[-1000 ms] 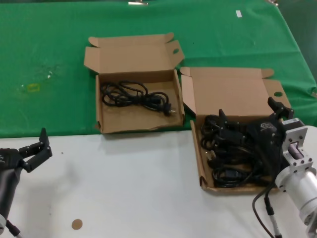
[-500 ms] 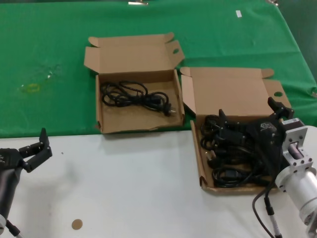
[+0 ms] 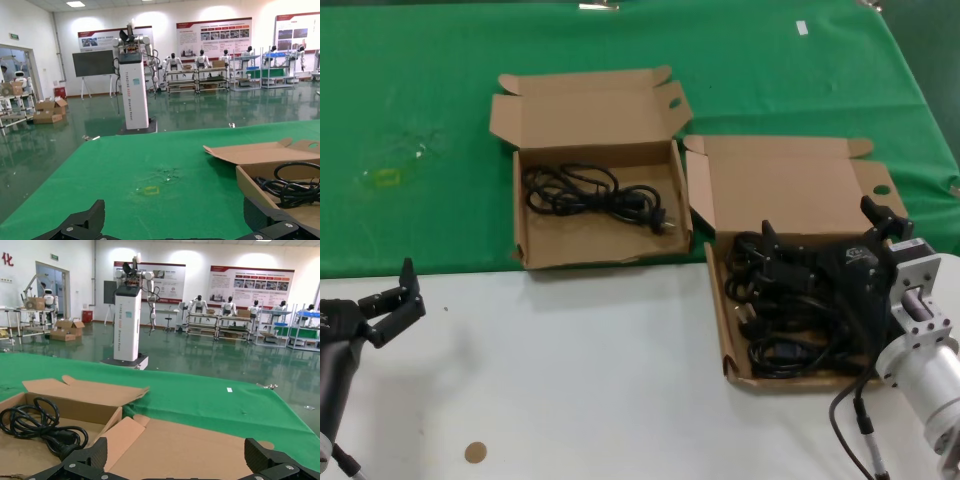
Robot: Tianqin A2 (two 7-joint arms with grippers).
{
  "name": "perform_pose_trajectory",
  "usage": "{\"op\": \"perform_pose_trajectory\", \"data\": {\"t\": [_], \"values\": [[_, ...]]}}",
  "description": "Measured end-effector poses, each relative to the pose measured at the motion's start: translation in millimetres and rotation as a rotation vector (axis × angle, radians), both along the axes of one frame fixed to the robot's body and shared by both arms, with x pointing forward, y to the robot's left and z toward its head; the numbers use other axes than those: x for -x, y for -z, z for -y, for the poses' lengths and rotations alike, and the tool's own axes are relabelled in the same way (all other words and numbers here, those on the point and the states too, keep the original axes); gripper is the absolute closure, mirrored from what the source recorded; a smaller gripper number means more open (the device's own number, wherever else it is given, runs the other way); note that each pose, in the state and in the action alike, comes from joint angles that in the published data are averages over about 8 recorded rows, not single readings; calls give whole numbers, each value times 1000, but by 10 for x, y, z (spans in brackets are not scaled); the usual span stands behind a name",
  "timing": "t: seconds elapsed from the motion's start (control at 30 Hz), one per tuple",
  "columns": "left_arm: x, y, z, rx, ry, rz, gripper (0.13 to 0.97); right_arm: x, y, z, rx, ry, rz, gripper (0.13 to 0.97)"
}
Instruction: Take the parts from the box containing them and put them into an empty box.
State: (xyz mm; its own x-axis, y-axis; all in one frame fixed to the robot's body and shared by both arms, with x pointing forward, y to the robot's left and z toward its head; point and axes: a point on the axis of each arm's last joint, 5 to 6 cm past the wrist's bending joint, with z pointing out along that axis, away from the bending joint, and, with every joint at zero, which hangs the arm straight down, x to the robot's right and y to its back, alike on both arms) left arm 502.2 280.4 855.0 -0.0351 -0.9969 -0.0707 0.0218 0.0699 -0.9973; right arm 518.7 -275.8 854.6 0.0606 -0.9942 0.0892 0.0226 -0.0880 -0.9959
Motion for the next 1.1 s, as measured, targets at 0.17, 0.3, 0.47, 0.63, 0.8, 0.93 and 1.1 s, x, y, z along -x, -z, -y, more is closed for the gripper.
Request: {"op": "perform_pose_trajectory", "data": {"t": [0.17, 0.3, 0.47, 0.63, 0.8, 0.93, 1.1], "values": [[0, 0, 0, 0, 0, 0, 132, 0, 0, 0, 0, 0, 0, 130], [0, 0, 0, 0, 0, 0, 132, 0, 0, 0, 0, 0, 0, 130], [0, 0, 0, 0, 0, 0, 132, 0, 0, 0, 0, 0, 0, 130], [0, 0, 0, 0, 0, 0, 132, 0, 0, 0, 0, 0, 0, 130], [0, 0, 0, 0, 0, 0, 132, 0, 0, 0, 0, 0, 0, 130], [0, 0, 0, 0, 0, 0, 132, 0, 0, 0, 0, 0, 0, 130], [0, 0, 0, 0, 0, 0, 132, 0, 0, 0, 0, 0, 0, 130]]}}
